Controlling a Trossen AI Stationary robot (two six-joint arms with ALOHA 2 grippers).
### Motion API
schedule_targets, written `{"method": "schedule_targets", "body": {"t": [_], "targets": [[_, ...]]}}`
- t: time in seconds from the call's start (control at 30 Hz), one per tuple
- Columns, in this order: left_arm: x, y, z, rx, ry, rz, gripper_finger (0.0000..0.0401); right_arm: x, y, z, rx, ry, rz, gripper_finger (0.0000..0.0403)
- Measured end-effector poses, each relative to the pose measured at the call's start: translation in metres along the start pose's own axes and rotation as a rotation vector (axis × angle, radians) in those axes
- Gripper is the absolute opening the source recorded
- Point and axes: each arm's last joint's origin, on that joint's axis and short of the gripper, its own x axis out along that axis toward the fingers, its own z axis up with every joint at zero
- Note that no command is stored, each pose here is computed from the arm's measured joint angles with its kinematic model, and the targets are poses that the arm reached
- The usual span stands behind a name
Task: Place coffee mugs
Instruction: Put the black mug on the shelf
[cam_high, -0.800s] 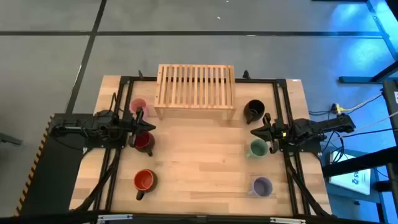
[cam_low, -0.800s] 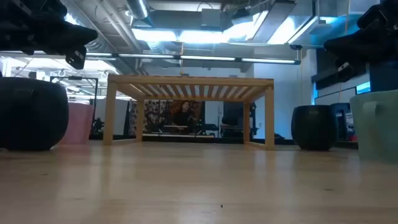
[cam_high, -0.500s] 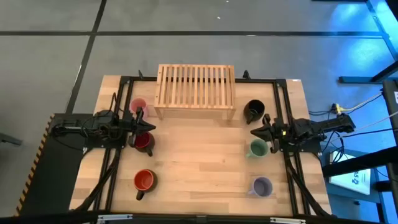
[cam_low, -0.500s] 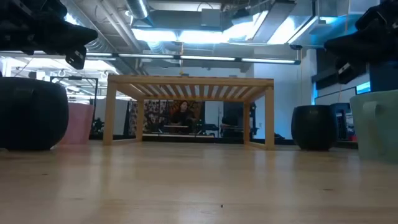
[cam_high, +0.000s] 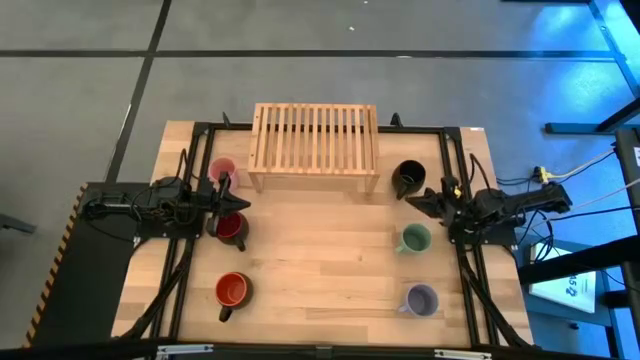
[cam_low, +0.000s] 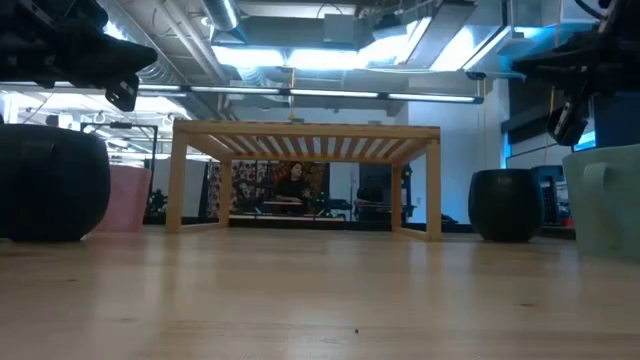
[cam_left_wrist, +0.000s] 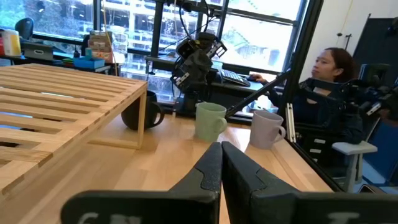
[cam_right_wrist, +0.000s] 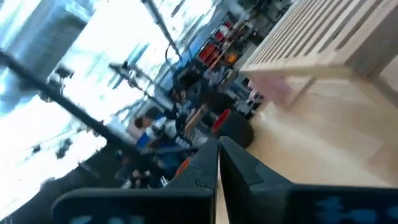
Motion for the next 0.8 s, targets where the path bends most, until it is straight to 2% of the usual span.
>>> {"method": "schedule_targets", "body": {"t": [0.2,0.4,0.57,0.7,0.8], "targets": [[0.000,0.000,0.000,0.000,-0.003,0.015,0.0000,0.010,0.023,0.019,-0.007,-0.065,-0.135,0.0001],[0.000,0.001,0.000,0.000,-0.004,0.019,0.0000,0.035,0.060,0.036,-0.037,0.035,-0.306,0.0001],[0.000,0.002,0.000,0.000,-0.012,0.064,0.0000,0.060,0.080,0.040,-0.080,0.216,-0.599,0.0001],[0.000,0.003,0.001,0.000,-0.018,0.101,0.0000,0.076,0.085,0.034,-0.091,0.344,-0.851,0.0001],[0.000,0.004,0.001,0.000,-0.022,0.125,0.0000,0.088,0.083,0.026,-0.101,0.390,-0.982,0.0001]]}}
